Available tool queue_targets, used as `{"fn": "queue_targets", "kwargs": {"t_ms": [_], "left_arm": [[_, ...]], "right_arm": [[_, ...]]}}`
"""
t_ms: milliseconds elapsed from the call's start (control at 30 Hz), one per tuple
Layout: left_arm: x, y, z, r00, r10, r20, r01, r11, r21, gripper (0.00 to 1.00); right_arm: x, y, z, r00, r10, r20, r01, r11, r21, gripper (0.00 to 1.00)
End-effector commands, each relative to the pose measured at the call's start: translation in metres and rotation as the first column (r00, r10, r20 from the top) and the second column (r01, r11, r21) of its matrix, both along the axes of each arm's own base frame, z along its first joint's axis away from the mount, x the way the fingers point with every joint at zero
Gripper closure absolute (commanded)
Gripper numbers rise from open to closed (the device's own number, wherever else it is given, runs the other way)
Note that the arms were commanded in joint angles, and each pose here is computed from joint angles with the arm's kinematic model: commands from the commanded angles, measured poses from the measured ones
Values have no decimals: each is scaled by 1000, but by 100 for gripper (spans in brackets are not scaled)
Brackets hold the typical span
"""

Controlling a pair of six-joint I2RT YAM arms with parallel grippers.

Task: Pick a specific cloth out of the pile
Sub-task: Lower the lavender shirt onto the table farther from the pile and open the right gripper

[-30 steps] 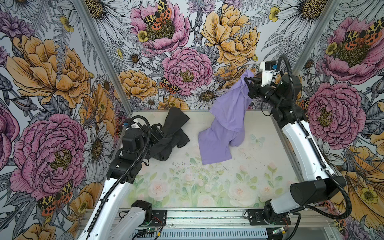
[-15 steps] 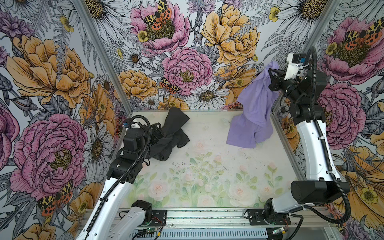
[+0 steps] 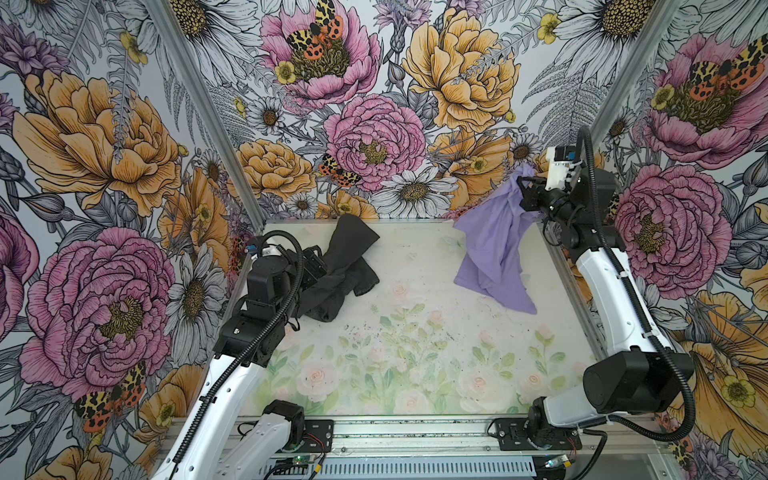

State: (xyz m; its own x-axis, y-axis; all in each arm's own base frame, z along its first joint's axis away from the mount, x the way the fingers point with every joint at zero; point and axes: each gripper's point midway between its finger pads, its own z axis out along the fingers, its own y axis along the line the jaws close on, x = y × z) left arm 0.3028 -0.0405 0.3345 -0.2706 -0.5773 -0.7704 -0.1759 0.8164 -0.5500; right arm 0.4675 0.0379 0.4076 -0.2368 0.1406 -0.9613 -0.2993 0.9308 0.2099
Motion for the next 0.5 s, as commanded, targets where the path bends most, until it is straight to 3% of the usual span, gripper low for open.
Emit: {"fn": "queue_targets", "kwargs": {"t_ms": [0,233,467], "left_arm": [[3,2,11,999,10,37,-11,999,31,1],[6,2,5,1000,14,17,-15,999,48,1],[4,7,1,999,39,13,-40,997,58,1]], "right_arm": [[-12,-7,-11,999,-40,4,40,999,-26,100],[-26,-32,-128,959,-187,-215,163,979,-121,100],[-52,-53,-222,848,-328,-416,291,945,-152,100]]}}
